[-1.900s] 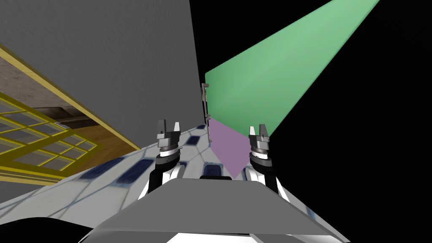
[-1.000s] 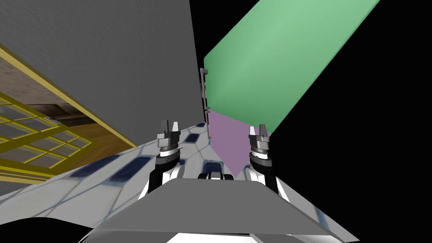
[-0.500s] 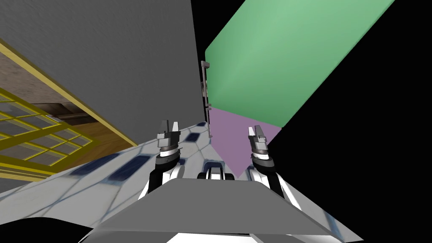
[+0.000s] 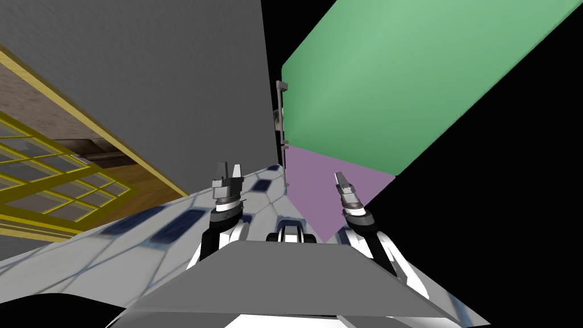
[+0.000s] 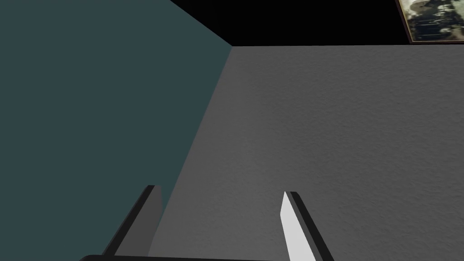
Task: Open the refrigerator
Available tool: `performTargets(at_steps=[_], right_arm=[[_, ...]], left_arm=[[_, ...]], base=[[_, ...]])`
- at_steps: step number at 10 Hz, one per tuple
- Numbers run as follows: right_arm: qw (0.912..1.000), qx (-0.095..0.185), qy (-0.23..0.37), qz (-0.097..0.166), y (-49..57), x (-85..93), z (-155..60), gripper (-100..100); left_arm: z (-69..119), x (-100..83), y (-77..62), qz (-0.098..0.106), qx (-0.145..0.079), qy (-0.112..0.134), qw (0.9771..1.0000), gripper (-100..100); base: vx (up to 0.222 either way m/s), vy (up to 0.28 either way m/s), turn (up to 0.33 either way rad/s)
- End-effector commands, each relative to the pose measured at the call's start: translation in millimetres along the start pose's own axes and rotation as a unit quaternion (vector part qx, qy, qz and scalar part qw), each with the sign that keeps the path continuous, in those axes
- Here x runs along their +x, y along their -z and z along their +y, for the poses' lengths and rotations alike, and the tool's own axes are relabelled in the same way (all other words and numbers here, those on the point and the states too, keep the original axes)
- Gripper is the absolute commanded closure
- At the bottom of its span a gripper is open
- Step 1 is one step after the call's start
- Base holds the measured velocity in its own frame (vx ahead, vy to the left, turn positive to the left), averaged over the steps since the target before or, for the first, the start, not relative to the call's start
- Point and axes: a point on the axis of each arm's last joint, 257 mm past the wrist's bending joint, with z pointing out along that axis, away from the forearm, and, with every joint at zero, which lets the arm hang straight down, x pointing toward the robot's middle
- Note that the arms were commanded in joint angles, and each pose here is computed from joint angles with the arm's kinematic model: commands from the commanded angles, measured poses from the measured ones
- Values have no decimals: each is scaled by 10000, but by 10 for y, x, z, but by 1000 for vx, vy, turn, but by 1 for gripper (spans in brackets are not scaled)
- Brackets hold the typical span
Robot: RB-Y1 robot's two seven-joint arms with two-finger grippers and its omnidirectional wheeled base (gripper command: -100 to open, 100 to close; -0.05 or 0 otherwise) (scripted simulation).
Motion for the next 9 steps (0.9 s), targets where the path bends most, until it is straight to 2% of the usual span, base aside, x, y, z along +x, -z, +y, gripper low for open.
performTargets(at_steps=[1, 3, 4, 5, 6, 8, 9], right_arm=[[9977, -24, 582, 357, 17, 40, -63, -100], [9891, -56, 1277, 734, 47, 51, -147, -100], [9879, -62, 1340, 776, 50, 73, -149, -100], [9805, -84, 1709, 963, 65, 72, -197, -100], [9799, -86, 1736, 981, 67, 81, -199, -100], [9601, -140, 2461, 1323, 94, 53, -301, -100], [9571, -148, 2545, 1380, 102, 80, -311, -100]], left_arm=[[0, 0, 0, 0, 0, 0, 10000, 0], [0, 0, 0, 0, 0, 0, 10000, 0], [0, 0, 0, 0, 0, 0, 10000, 0], [0, 0, 0, 0, 0, 0, 10000, 0], [0, 0, 0, 0, 0, 0, 10000, 0], [0, 0, 0, 0, 0, 0, 10000, 0], [0, 0, 0, 0, 0, 0, 10000, 0]], base=[[51, 58, 13], [43, 70, 26], [41, 66, 11], [42, 64, 23], [33, 49, 11], [51, 75, 31], [49, 77, 11]])
